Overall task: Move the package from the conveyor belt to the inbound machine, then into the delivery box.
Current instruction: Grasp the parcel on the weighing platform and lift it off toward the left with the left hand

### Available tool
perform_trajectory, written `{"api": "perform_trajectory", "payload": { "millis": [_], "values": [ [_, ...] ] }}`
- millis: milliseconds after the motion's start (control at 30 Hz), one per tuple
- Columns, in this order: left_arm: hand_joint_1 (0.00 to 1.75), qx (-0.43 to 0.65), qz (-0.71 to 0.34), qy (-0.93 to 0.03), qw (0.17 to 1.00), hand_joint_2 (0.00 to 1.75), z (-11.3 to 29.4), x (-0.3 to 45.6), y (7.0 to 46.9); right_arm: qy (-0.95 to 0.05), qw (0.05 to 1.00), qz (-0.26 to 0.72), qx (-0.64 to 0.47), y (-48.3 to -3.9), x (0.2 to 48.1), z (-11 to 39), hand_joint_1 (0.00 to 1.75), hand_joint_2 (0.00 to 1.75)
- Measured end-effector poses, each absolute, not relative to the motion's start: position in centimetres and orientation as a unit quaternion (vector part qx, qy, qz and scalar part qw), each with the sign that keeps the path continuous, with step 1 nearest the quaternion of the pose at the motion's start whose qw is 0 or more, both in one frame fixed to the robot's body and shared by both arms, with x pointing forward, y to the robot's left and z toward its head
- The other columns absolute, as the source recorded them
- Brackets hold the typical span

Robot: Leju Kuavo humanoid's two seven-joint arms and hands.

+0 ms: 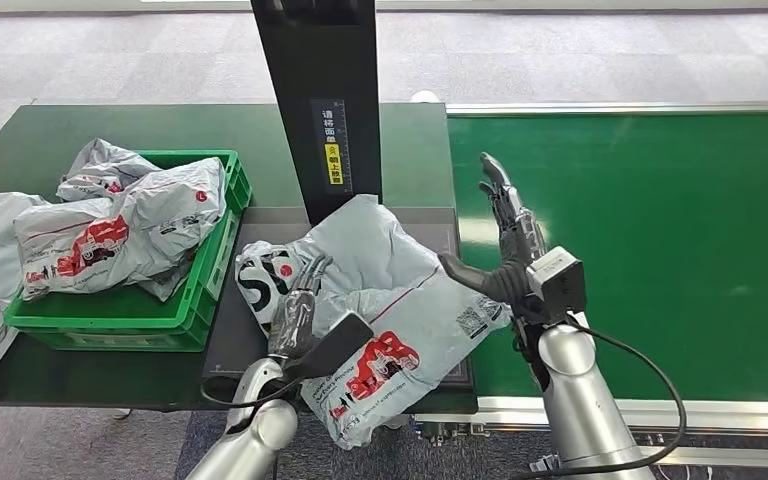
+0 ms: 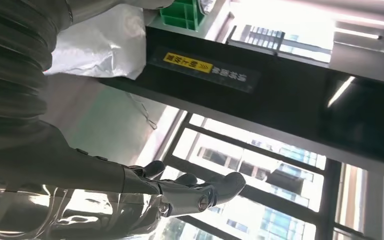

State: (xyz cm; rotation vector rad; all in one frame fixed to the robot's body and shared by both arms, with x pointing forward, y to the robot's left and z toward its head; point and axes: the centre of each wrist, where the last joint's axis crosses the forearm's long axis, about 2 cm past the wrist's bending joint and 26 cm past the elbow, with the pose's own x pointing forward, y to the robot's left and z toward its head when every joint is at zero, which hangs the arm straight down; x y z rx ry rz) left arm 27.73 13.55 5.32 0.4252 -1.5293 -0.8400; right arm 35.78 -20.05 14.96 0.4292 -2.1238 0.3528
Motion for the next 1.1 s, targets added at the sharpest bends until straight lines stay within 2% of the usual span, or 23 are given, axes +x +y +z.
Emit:
{"api": "perform_trajectory", "payload": {
  "millis": [167,333,367,467,500,1100],
  "values": [
    [0.00,0.215,-0.476,-0.595,0.611,1.75,5.1,29.0,12.9,-0.875,0.438,0.133,0.159,-20.9,34.9,16.3,0.00,1.75],
    [0.00,0.219,-0.514,-0.571,0.602,1.75,5.5,29.8,12.6,-0.883,0.427,0.126,0.145,-21.5,33.8,16.6,0.00,1.75],
    [0.38,0.220,-0.516,-0.569,0.601,1.75,5.5,29.9,12.6,-0.884,0.426,0.124,0.144,-21.6,33.6,16.7,0.00,1.75],
    [1.68,0.215,-0.527,-0.563,0.599,1.75,5.4,30.0,12.5,-0.887,0.424,0.122,0.140,-21.9,33.4,16.7,0.00,1.75],
    [1.75,0.212,-0.531,-0.562,0.598,1.75,5.4,30.0,12.5,-0.887,0.424,0.122,0.138,-21.9,33.3,16.7,0.00,1.75],
    [1.75,0.181,-0.531,-0.583,0.588,1.75,5.3,29.4,12.4,-0.884,0.440,0.104,0.119,-23.5,32.3,15.9,0.00,1.75]
  ]
}}
